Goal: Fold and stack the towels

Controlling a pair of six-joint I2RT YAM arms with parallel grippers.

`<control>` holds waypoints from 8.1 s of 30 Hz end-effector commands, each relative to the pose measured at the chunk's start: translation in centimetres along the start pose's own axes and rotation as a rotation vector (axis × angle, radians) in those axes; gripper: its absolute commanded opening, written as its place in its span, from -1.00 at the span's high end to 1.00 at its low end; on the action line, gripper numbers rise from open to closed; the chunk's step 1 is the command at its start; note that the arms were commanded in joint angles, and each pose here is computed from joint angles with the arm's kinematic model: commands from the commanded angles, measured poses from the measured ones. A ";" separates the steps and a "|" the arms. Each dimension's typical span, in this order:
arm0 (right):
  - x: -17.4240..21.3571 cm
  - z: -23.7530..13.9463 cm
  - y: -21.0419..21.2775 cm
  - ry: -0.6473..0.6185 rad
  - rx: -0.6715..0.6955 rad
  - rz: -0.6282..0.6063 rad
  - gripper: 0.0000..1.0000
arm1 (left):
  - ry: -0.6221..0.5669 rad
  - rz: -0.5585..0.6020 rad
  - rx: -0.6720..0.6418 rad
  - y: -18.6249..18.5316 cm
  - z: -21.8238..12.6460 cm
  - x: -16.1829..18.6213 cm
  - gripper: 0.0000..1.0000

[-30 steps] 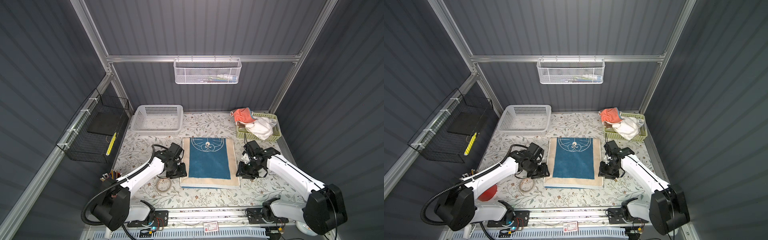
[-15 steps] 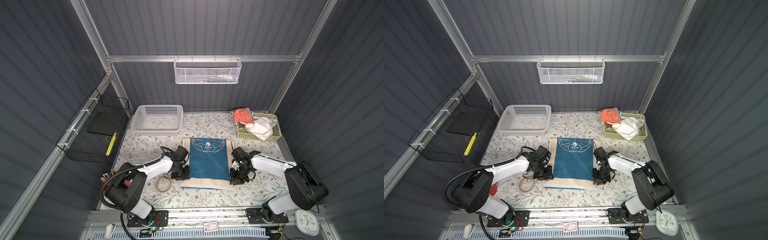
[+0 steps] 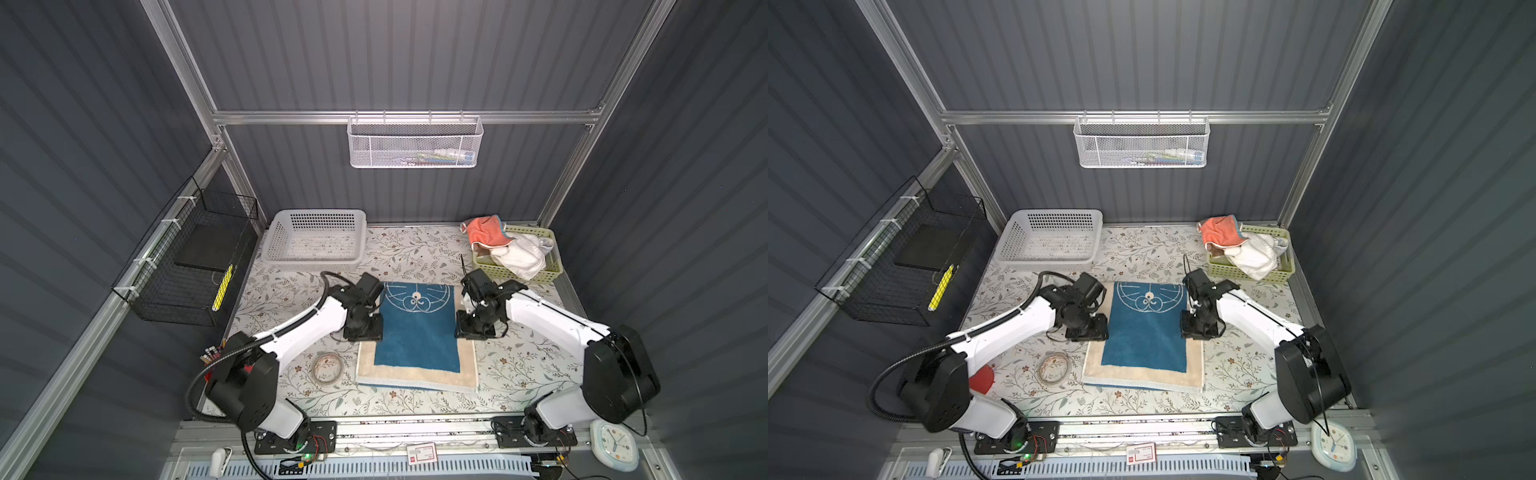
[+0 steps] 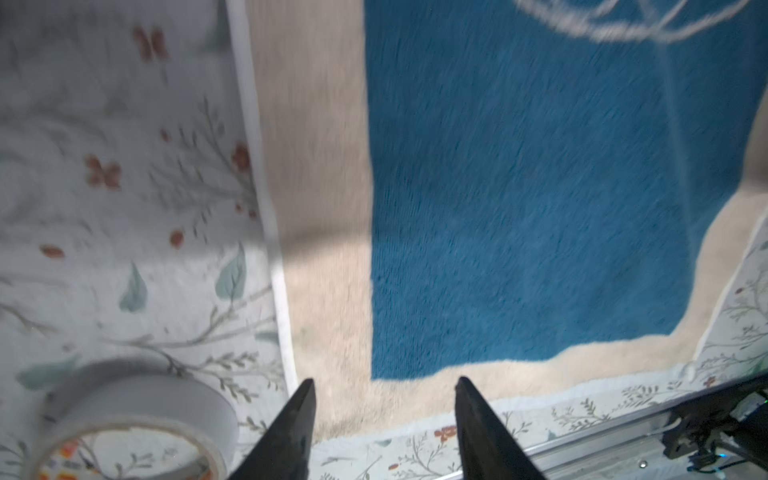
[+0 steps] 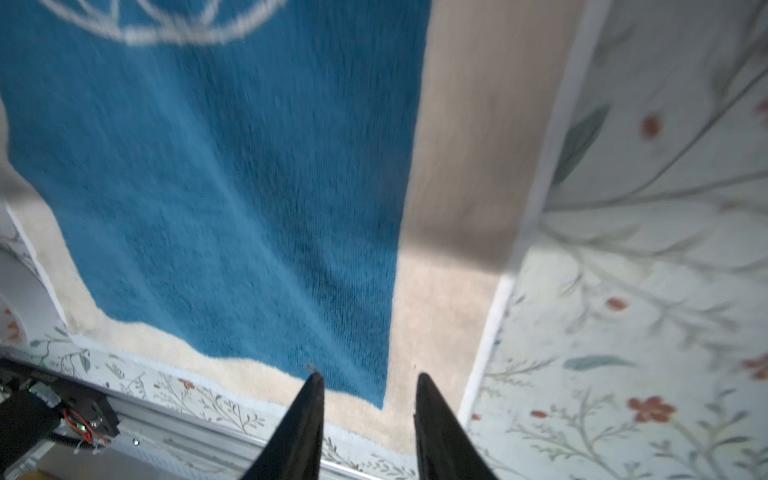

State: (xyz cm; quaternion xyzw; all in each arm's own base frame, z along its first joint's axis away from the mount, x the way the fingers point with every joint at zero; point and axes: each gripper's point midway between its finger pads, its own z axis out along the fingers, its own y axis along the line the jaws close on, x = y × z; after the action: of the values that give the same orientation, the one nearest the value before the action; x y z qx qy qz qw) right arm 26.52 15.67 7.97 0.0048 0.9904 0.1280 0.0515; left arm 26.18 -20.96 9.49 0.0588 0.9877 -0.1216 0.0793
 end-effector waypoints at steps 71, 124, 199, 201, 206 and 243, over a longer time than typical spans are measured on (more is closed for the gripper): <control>2.7 -2.9 -3.0 -0.167 -0.128 0.019 0.15 | -0.266 0.036 0.276 3.2 -1.3 -0.3 0.32; 5.5 -5.3 -4.8 0.052 -0.048 0.081 1.00 | 0.067 -0.204 0.355 2.2 -2.6 6.3 1.00; 2.5 1.7 -0.4 0.189 -0.095 -0.034 -0.05 | -0.149 -0.108 0.190 0.2 -6.3 -4.0 -0.22; 2.8 1.4 0.6 0.178 -0.122 -0.055 -0.03 | -0.103 -0.143 0.202 0.8 -5.0 -1.3 -0.21; 3.2 1.6 1.0 0.169 -0.124 -0.076 -0.03 | -0.080 -0.194 0.274 1.3 -2.2 1.8 -0.22; 1.8 0.3 -0.5 -0.031 -0.047 -0.075 -0.05 | 0.062 -0.086 0.512 -8.7 5.1 -0.4 1.00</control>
State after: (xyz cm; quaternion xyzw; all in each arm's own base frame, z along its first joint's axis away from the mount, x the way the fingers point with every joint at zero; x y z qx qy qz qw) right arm 23.70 16.41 5.90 -0.0423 0.9836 0.1732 0.0269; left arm 25.27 -28.98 5.11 0.0003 0.9222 -0.3865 0.0132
